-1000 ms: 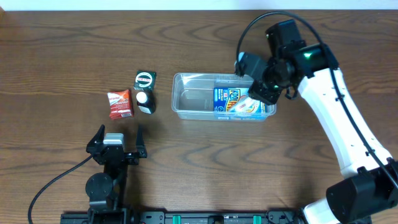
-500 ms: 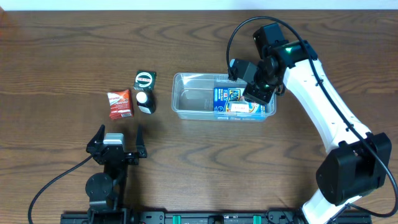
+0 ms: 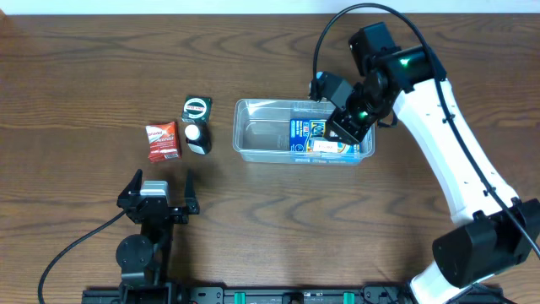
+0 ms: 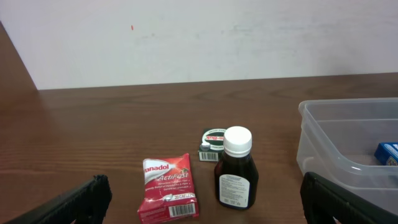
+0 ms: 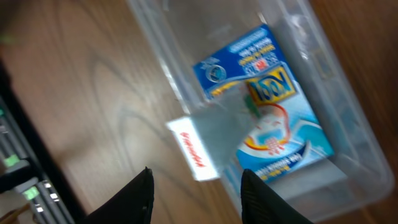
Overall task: Pack container
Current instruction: 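Carry the Panadol box over the container's right end, then lower the Panadol box into the container beside the blue box and release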
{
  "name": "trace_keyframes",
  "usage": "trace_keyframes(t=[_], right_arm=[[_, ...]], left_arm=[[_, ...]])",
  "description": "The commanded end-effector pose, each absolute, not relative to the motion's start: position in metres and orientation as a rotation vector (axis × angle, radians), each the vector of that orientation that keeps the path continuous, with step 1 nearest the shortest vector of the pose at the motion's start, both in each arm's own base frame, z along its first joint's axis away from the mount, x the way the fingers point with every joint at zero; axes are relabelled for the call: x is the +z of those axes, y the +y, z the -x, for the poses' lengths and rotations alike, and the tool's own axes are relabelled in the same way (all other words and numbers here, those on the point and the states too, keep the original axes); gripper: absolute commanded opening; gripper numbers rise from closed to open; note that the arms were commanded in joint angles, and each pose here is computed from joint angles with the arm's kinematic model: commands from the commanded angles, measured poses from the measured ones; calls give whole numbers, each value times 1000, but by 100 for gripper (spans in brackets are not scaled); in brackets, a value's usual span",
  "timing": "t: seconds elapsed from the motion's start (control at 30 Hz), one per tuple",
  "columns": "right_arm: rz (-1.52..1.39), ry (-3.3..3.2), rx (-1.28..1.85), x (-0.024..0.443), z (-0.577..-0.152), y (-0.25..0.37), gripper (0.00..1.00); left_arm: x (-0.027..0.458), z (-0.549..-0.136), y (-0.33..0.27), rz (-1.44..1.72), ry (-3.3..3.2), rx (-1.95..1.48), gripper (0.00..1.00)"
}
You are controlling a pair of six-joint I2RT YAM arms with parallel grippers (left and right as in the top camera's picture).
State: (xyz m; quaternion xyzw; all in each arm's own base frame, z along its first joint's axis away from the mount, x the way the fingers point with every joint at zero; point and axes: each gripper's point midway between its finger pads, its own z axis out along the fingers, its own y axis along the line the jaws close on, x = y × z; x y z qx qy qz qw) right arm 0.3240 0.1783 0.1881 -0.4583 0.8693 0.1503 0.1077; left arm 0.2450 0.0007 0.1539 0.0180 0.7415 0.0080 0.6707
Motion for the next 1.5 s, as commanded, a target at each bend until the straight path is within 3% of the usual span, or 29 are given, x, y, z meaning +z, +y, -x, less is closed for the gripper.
trace_keyframes(t=[0.0, 0.9, 1.47], right_arm=[[1351, 2556, 537, 191, -309, 200, 45], [1333, 2739, 549, 136, -281, 193, 46], [1152, 2830, 385, 127, -307, 144, 48]], left_arm=[[139, -244, -2, -49, 1716, 2, 98], [139, -244, -1, -49, 1716, 2, 98], [139, -244, -2, -49, 1716, 2, 98]])
